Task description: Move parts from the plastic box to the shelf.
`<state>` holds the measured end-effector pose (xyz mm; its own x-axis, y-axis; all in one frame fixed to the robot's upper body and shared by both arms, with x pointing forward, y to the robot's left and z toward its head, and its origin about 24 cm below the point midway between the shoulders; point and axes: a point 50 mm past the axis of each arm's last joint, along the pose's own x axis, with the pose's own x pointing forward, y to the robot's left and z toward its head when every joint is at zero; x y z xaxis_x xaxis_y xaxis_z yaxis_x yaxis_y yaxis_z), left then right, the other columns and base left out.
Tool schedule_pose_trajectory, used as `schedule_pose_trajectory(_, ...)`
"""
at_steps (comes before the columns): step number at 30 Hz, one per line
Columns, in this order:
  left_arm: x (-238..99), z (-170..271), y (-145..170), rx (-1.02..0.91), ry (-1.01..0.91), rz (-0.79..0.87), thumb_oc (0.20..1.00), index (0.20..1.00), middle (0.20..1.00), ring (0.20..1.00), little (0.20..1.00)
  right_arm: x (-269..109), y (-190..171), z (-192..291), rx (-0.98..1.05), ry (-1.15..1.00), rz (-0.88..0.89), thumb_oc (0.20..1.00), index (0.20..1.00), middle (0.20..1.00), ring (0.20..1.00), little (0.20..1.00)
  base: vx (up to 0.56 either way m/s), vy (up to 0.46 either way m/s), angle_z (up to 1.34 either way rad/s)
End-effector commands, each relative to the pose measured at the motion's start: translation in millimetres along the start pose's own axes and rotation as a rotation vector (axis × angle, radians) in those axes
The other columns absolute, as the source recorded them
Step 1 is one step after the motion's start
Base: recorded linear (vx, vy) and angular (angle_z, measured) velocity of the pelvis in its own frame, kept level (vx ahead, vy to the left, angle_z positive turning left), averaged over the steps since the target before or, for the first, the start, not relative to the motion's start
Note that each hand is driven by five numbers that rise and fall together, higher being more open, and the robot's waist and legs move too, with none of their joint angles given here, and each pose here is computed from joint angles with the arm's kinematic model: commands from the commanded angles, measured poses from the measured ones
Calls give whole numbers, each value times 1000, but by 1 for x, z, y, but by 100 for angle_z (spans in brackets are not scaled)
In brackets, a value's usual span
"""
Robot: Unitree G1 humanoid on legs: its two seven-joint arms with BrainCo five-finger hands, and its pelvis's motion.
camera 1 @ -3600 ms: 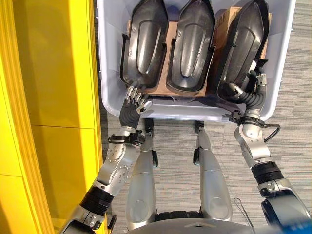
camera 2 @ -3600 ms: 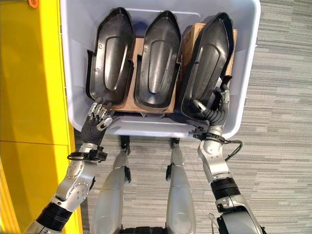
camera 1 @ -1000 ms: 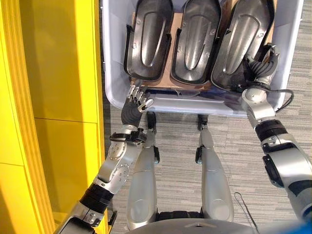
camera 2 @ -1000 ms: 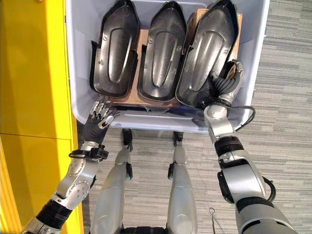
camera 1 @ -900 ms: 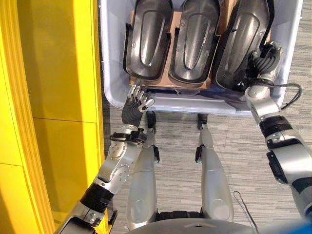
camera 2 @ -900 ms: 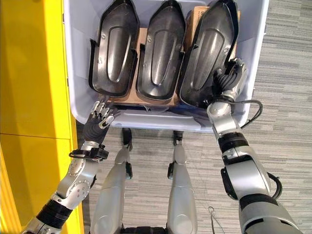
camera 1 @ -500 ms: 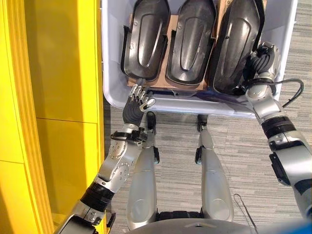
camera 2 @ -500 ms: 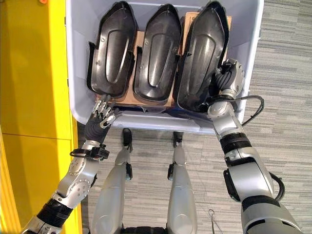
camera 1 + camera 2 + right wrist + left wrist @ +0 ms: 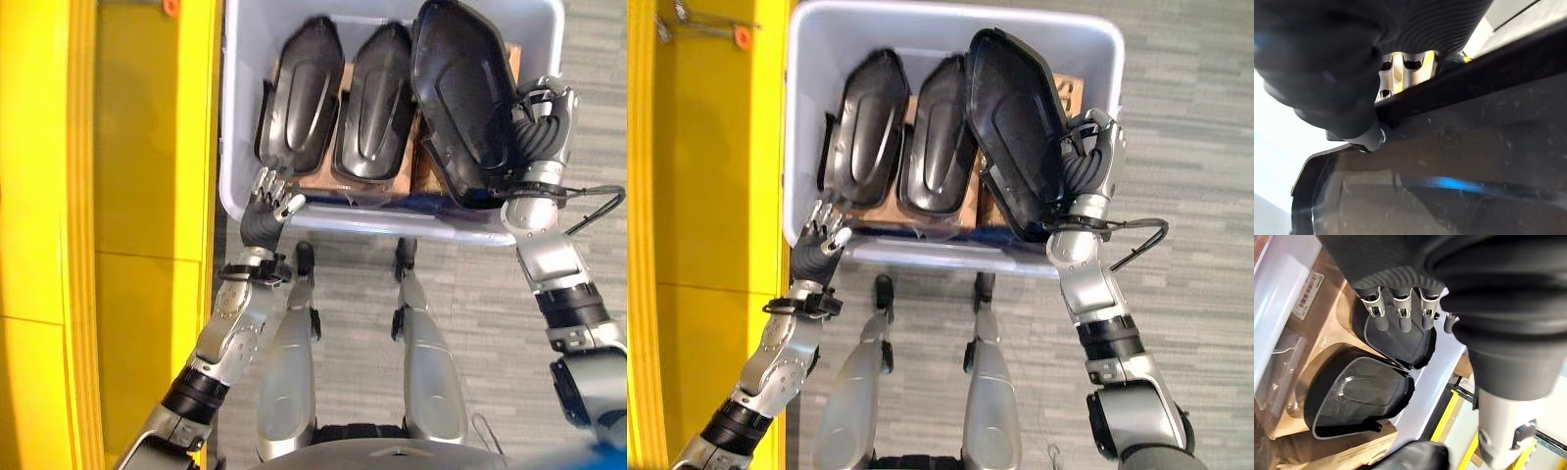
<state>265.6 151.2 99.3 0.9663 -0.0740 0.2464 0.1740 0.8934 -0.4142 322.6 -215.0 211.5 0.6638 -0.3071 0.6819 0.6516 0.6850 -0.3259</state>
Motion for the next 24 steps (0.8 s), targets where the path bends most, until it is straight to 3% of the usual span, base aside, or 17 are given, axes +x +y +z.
schedule_pose_trajectory(1, -1, 7, 3, 45, -33, -35, 1000, 1000, 1000, 1000, 1000, 11, -12, 12, 10, -95, -99, 200, 200, 200, 200, 200, 32, -5, 3)
schedule_pose_trajectory(13, -18, -9, 19, 55, 63, 0, 1000, 1000, 1000, 1000, 1000, -10, -13, 10, 200, -64, -63, 200, 200, 200, 200, 200, 31, -12, 6)
schedule_pose_trajectory(18, -26, -18, 27, 44, 111, 22, 1000, 1000, 1000, 1000, 1000, -36, 7, -5, 522, 94, 88, 200, 200, 200, 200, 200, 47, -16, 0)
schedule_pose_trajectory(24, -40, -23, 44, 54, 151, 69, 1000, 1000, 1000, 1000, 1000, -60, 21, -19, 596, 193, 272, 200, 200, 200, 200, 200, 71, -26, 8)
